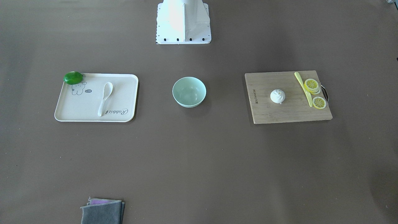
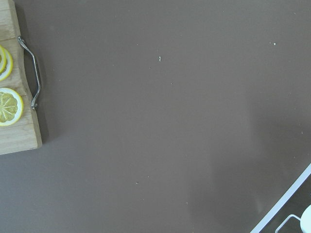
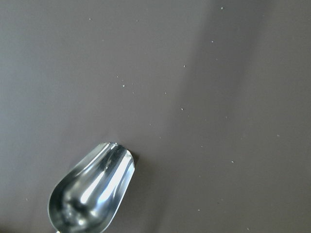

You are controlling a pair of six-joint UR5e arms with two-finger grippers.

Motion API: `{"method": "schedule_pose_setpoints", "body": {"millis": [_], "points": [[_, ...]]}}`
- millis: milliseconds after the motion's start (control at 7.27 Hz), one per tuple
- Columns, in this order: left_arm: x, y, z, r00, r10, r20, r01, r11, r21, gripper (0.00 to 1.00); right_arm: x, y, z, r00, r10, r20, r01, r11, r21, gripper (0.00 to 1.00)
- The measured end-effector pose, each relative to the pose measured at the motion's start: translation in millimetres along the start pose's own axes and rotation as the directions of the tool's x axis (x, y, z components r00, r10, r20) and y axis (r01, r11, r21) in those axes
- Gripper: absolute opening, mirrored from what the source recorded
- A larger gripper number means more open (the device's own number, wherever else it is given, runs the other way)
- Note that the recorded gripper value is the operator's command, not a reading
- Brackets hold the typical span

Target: Put spoon and bun in bowl

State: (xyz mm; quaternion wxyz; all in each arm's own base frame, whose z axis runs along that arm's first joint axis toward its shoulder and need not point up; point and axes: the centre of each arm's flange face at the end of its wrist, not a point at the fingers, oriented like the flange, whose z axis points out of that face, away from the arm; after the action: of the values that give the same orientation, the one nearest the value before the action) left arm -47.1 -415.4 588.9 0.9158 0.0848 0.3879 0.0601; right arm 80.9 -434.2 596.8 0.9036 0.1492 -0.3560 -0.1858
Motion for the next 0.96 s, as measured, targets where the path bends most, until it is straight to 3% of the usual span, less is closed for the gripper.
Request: {"method": "schedule_pose_setpoints", "body": {"millis": [138,413,688,963], "points": [[11.6,-5.7,-11.8,1.0,0.027,-0.002,-0.027,0.999,0.029,0.98,-10.1,-10.9,-12.9,1.0,-0.016,-0.019,0.017,0.998,0.067,1.0],[23.3,-36.6,-24.3,0.989,0.145,0.009,-0.145,0.978,0.152,0.98,-27.5,-29.2,-31.5,0.999,0.039,-0.023,-0.035,0.985,0.168,1.0],[21.9,-53.1,-22.5,0.972,0.234,0.023,-0.232,0.942,0.242,0.98,-54.6,-59.9,-33.0,0.992,0.116,0.044,-0.122,0.974,0.191,1.0],[31.0,-53.2,-27.0,0.961,0.276,0.002,-0.263,0.914,0.309,0.98,-109.1,-101.2,-20.2,0.975,0.204,0.087,-0.216,0.961,0.171,1.0]]}}
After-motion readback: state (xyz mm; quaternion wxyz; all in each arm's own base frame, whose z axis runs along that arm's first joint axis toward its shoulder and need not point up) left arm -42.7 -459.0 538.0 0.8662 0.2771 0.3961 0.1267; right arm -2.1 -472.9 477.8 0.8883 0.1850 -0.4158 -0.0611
